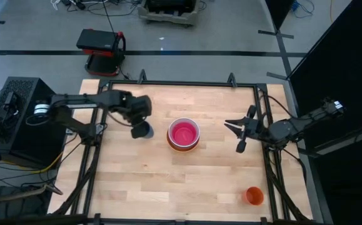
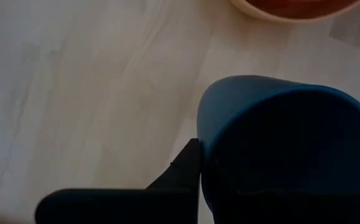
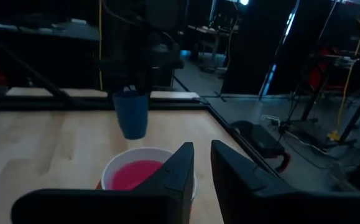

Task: Nest bowls inside each other
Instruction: Move the blue cup to the left of the stacked bowls

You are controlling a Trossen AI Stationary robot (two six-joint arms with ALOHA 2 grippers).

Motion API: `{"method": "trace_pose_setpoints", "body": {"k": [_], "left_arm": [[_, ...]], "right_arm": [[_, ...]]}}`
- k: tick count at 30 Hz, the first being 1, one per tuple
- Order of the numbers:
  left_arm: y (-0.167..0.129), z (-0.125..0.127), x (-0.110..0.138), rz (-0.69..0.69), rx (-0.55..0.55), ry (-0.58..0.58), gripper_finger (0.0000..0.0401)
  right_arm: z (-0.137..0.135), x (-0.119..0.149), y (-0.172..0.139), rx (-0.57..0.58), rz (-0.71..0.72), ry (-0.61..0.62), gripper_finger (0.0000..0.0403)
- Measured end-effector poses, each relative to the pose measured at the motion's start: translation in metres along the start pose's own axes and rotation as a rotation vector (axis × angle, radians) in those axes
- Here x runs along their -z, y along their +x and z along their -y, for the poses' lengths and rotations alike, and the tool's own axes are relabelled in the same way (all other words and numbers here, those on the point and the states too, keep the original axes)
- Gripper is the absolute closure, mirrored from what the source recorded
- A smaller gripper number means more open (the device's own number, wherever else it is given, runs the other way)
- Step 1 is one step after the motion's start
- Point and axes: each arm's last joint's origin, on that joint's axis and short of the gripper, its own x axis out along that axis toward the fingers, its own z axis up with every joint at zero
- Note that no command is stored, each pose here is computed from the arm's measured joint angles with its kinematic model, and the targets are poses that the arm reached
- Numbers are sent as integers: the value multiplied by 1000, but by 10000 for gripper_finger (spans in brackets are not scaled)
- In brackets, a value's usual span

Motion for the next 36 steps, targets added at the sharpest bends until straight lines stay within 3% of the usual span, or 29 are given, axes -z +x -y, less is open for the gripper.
{"method": "trace_pose_setpoints", "body": {"k": [6,16,36], "left_arm": [[26,-20,-18,-39,44,12,401],[54,-16,-37,-15,132,52,401],[59,-13,-45,34,183,73,401]], "right_arm": [[-4,4,4,-1,1,-39,375],[-3,5,7,22,-9,-48,363],[-3,5,8,28,-12,-51,367]]}}
